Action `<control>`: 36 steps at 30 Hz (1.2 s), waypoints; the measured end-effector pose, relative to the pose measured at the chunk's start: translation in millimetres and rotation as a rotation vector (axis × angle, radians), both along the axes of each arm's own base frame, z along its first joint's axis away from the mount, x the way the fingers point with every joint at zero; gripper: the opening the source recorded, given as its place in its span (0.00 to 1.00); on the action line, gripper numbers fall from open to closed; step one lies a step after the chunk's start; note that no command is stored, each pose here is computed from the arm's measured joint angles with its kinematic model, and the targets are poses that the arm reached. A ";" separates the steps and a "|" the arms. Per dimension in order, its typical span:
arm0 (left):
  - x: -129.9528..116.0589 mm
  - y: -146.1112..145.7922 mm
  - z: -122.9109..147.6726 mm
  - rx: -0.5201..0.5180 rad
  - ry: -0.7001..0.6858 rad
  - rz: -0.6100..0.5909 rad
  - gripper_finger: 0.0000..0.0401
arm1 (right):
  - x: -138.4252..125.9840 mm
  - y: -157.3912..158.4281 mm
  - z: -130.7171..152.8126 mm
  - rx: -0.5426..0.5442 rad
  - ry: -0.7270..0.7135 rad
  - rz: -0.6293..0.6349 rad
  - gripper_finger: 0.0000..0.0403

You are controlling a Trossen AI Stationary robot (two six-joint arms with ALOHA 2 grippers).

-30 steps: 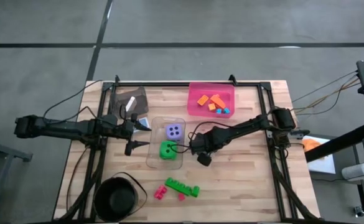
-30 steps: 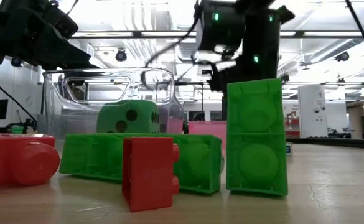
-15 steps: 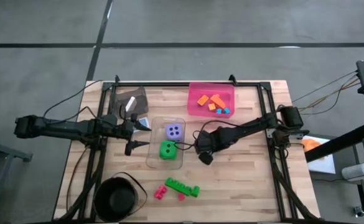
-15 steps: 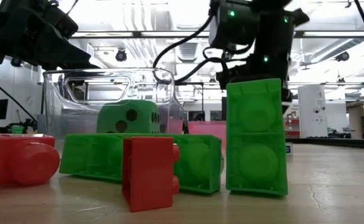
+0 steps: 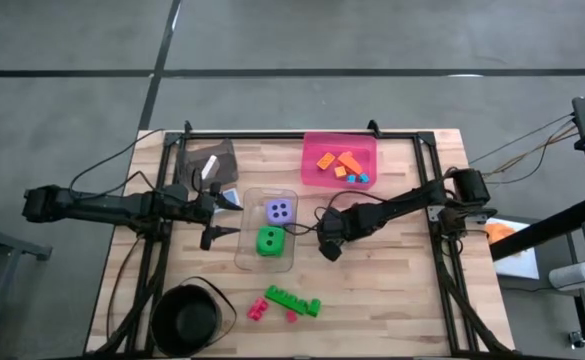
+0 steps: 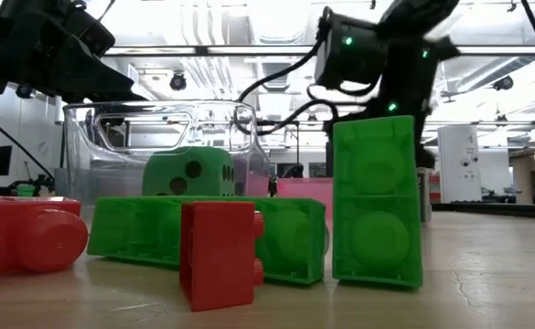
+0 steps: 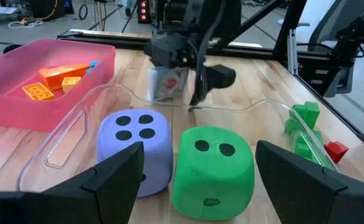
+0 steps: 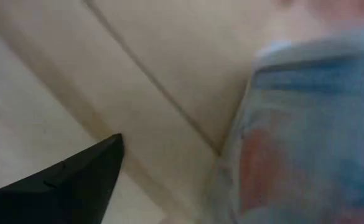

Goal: Pick & Place Toys
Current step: Put the white deck of cards into the black bin

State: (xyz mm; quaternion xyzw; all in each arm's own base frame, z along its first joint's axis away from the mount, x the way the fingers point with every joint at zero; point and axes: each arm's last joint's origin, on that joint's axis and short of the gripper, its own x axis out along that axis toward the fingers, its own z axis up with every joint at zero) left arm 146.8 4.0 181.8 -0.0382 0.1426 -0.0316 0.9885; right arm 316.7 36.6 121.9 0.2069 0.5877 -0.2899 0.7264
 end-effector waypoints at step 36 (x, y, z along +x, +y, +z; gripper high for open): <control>0.0 0.0 0.0 0.004 -0.001 -0.001 0.78 | 18.1 16.6 18.1 -0.071 0.021 0.250 0.15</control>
